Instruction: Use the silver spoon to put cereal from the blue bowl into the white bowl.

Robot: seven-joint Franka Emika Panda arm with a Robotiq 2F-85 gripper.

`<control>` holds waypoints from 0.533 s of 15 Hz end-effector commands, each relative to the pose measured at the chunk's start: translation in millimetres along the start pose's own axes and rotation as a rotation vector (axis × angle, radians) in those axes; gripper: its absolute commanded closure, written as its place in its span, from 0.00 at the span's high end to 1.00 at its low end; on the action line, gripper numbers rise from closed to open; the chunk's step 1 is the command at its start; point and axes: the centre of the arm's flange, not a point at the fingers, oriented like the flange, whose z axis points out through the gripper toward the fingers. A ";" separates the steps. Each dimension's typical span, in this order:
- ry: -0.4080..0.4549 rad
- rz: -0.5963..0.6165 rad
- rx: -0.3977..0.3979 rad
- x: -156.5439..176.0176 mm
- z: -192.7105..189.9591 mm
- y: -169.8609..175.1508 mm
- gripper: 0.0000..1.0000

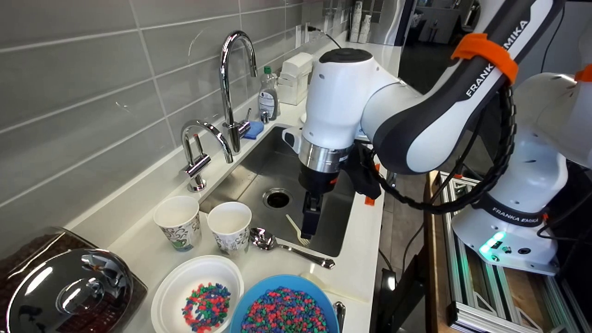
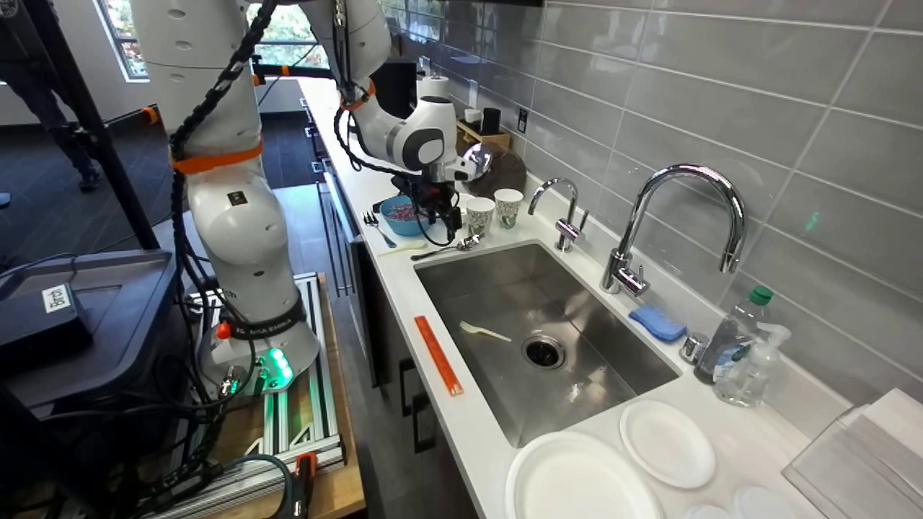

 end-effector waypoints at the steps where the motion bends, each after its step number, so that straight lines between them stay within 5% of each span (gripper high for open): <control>1: 0.020 0.012 -0.013 4.0 21.7 -10.1 1.00; 8: 0.018 0.026 0.018 20.1 49.0 -7.8 1.00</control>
